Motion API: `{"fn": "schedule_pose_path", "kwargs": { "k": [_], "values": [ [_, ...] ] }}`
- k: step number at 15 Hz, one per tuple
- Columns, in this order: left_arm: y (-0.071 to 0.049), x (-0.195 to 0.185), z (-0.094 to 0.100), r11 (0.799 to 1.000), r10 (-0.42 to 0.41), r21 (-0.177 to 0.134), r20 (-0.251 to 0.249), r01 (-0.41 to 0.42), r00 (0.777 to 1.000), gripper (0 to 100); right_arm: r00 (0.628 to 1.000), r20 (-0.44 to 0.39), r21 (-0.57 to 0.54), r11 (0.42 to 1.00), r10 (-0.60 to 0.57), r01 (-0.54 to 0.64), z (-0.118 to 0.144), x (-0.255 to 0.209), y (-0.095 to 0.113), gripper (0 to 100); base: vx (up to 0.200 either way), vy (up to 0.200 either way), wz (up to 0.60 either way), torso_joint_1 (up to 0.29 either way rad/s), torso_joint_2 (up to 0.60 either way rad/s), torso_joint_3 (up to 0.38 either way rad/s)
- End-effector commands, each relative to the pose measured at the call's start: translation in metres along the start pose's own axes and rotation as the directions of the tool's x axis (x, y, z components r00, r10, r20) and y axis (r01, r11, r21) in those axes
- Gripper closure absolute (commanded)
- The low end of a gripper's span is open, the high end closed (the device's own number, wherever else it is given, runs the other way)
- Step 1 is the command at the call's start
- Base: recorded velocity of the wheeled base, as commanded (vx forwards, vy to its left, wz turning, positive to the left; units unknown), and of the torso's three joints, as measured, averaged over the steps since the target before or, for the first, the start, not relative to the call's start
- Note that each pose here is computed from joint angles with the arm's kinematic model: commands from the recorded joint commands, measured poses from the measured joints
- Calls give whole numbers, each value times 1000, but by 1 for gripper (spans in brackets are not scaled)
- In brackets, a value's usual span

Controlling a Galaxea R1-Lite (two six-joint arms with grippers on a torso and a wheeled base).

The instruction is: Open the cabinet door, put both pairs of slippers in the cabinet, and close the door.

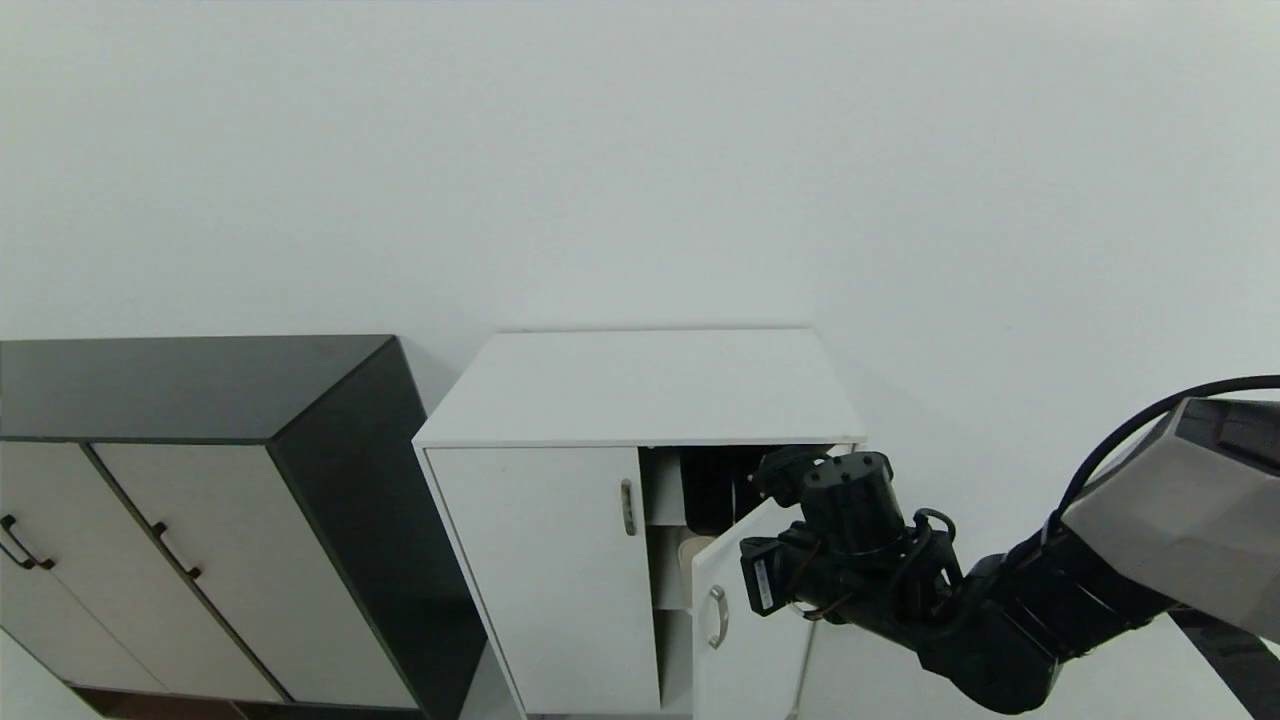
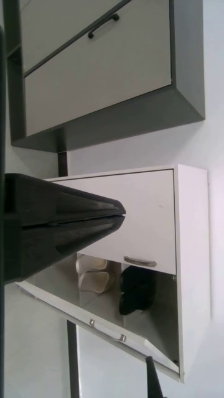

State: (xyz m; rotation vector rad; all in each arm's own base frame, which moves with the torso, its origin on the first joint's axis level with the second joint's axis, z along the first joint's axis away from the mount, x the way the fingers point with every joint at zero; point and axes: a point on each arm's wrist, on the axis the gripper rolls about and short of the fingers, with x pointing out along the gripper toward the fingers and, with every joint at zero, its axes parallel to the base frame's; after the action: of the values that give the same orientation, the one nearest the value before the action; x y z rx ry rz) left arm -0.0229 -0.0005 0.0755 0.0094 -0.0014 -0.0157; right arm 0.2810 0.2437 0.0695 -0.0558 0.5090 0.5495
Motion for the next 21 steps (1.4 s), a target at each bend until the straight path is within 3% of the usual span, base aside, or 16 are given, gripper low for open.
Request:
{"fn": "schedule_pose_path", "kwargs": {
  "k": [1,21],
  "values": [
    [0,0,0,1000,0,0,-1,0,1000,100,1000,-11,4,1000,-12,12,-4,10,-4,100,0,0,0,0,0,0],
    [0,0,0,1000,0,0,-1,0,1000,100,993,62,65,994,-97,93,23,72,-47,100,0,0,0,0,0,0]
  ]
}}
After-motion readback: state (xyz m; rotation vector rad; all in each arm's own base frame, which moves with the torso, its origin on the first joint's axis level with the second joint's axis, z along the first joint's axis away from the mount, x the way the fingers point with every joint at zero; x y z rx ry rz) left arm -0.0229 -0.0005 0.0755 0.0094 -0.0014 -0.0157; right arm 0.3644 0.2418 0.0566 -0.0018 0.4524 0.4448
